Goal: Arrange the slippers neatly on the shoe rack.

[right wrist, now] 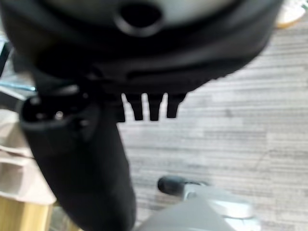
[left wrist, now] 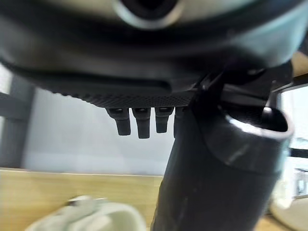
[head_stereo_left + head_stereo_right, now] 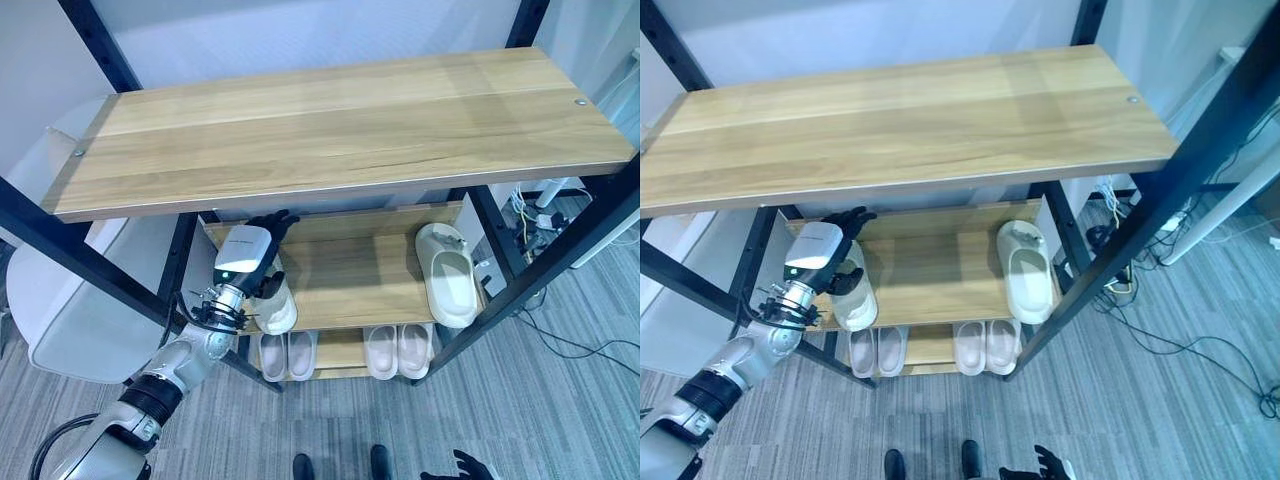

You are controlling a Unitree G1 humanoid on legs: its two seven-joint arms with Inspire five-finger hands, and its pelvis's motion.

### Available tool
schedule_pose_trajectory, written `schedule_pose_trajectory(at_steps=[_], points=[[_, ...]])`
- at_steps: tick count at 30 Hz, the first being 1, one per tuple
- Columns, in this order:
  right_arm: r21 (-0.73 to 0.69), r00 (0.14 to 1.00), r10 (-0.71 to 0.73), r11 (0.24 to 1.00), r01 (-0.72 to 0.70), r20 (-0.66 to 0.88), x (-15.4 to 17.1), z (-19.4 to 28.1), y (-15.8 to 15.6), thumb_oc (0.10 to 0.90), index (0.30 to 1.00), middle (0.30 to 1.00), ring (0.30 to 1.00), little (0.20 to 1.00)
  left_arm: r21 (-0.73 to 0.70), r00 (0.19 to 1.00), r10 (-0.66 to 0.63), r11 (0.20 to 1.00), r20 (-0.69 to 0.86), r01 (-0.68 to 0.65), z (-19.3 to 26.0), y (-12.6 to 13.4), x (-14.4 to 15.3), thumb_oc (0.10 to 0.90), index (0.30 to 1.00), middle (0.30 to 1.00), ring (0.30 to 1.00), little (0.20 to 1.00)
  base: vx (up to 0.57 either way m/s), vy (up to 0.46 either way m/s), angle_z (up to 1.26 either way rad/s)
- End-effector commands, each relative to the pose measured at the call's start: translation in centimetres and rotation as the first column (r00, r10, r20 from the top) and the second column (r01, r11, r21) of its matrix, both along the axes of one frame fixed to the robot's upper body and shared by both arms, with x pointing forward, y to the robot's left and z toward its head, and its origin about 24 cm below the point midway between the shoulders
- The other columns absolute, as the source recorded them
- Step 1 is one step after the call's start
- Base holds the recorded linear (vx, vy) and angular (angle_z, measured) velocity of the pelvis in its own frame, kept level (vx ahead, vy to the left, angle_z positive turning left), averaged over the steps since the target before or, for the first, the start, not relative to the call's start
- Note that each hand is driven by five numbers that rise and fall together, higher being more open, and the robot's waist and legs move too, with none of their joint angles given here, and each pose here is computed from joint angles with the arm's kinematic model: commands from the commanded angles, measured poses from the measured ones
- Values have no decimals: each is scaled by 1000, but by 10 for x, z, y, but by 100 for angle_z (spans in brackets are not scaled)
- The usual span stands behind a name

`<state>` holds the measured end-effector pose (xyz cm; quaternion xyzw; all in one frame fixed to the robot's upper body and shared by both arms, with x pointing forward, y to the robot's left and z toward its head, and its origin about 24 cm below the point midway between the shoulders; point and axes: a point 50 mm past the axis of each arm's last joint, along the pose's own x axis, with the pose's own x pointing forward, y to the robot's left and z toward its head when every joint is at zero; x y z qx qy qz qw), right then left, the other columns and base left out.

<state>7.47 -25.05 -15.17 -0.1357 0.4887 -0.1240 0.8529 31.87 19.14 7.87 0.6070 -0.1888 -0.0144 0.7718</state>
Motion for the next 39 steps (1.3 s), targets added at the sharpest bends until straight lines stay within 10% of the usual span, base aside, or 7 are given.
schedule_pose_trajectory(at_steps=[1, 19, 20, 21, 39], points=[[-6, 997, -31, 999, 32, 68, 0, 3, 3, 800, 900, 900, 900, 900, -6, 949, 110, 994, 297, -113, 73, 28, 26, 800, 900, 900, 900, 900, 0, 0, 0], [0, 992, -5, 1000, 6, 127, 15, 8, 9, 800, 900, 900, 900, 900, -35, 959, 201, 980, 201, -198, 57, 36, 42, 800, 900, 900, 900, 900, 0, -1, -2], [-4, 991, -8, 1000, 9, 130, 16, 8, 7, 800, 900, 900, 900, 900, -53, 958, 207, 978, 197, -200, 60, 34, 46, 513, 469, 469, 469, 469, 0, 0, 0], [-4, 991, -8, 1000, 9, 131, 17, 8, 7, 800, 900, 900, 900, 900, -53, 958, 206, 978, 197, -200, 60, 34, 46, 400, 300, 300, 300, 300, 0, 0, 0], [-49, 983, 3, 999, 6, 184, 30, 15, 2, 800, 900, 900, 900, 900, -118, 958, -141, 978, 250, 175, 67, -62, 44, 400, 300, 300, 300, 300, -9, -6, -4]])
